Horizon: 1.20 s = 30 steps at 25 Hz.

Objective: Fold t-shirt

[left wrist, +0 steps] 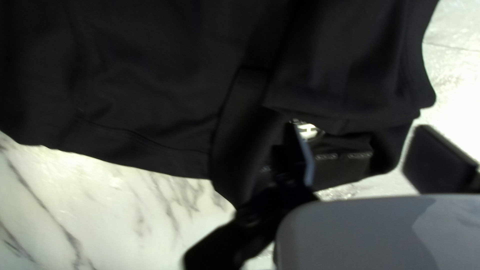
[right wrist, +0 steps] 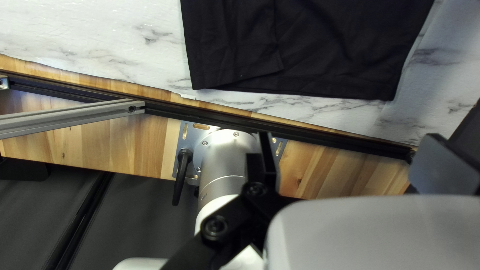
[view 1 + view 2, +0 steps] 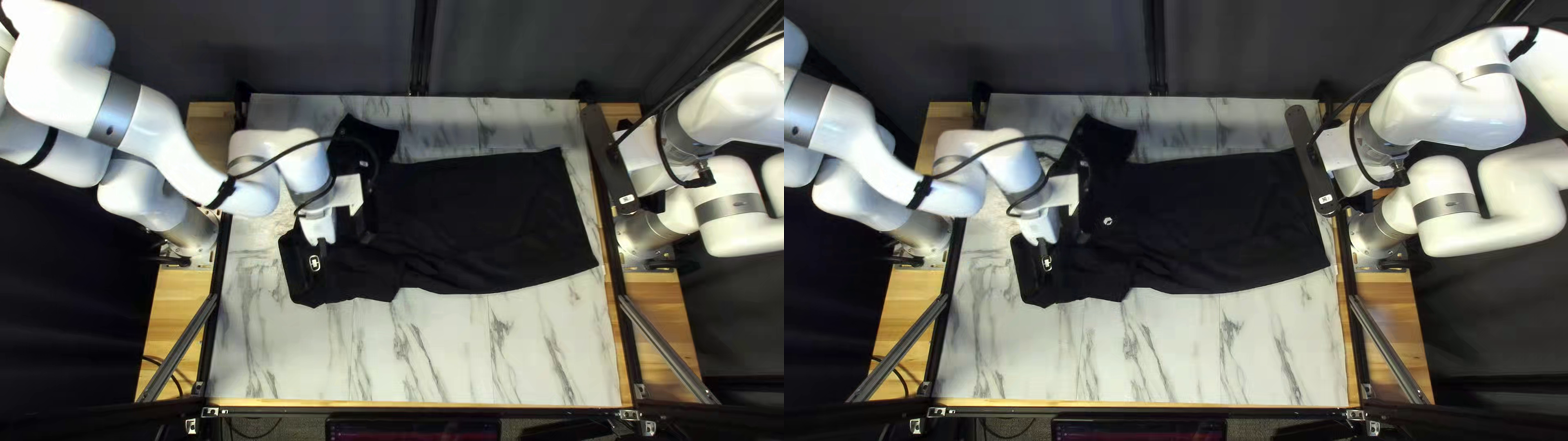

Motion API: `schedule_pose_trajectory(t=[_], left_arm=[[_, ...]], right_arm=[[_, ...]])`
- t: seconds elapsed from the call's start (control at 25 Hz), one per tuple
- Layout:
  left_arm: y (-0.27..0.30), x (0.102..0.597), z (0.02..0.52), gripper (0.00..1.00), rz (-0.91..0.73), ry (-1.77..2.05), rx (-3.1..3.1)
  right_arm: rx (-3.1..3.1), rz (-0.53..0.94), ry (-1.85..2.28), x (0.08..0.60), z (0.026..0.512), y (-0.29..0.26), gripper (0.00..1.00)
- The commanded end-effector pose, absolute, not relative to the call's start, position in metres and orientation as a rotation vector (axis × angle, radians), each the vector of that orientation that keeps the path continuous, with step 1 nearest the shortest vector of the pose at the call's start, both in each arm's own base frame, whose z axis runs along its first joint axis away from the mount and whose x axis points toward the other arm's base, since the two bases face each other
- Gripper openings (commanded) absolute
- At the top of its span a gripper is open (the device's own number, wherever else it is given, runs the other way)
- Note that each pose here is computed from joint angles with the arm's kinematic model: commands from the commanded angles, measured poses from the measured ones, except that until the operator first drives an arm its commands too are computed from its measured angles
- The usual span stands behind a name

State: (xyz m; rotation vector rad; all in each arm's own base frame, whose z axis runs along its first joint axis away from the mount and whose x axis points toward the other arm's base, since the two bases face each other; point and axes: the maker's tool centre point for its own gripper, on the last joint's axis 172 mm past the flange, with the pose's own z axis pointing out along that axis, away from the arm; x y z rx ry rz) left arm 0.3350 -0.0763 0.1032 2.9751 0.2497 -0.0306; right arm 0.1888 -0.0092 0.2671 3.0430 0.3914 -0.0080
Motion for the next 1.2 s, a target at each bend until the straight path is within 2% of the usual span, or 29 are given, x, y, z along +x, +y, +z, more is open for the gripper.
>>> schedule_pose_trajectory(t=[0.04, 0.32, 0.76, 0.84, 0.88, 0.92, 0.96, 1.0, 1.04, 1.12, 1.2], left_arm=[[-0.105, 0.342, 0.088, 1.0, -0.157, 0.262, 3.104], [-0.148, 0.358, 0.083, 1.0, -0.342, 0.236, 3.349], [-0.142, 0.353, 0.06, 0.99, -0.358, -0.031, 3.43], [-0.143, 0.354, 0.056, 0.78, -0.354, -0.067, 3.422], [-0.143, 0.354, 0.055, 0.76, -0.352, -0.078, 3.419], [-0.144, 0.355, 0.053, 0.58, -0.352, -0.097, 3.413], [-0.145, 0.355, 0.052, 0.55, -0.353, -0.109, 3.408], [-0.145, 0.356, 0.05, 0.22, -0.355, -0.119, 3.404], [-0.144, 0.355, 0.048, 0.07, -0.357, -0.127, 3.399], [-0.144, 0.355, 0.047, 0.0, -0.36, -0.137, 3.391], [-0.144, 0.356, 0.047, 0.0, -0.361, -0.145, 3.386]], right_arm=[[3.043, -0.008, 0.391, 0.189, 0.267, -0.009, 1.0], [3.043, -0.008, 0.391, 0.189, 0.267, -0.009, 1.0], [3.043, -0.008, 0.391, 0.189, 0.267, -0.009, 1.0], [3.043, -0.008, 0.391, 0.189, 0.267, -0.009, 1.0], [3.043, -0.008, 0.391, 0.189, 0.267, -0.009, 1.0], [3.043, -0.008, 0.391, 0.189, 0.267, -0.009, 1.0], [3.043, -0.008, 0.391, 0.189, 0.267, -0.009, 1.0], [3.043, -0.008, 0.391, 0.189, 0.267, -0.009, 1.0], [3.043, -0.008, 0.391, 0.189, 0.267, -0.009, 1.0], [3.043, -0.008, 0.391, 0.189, 0.267, -0.009, 1.0], [3.043, -0.008, 0.391, 0.189, 0.267, -0.009, 1.0]])
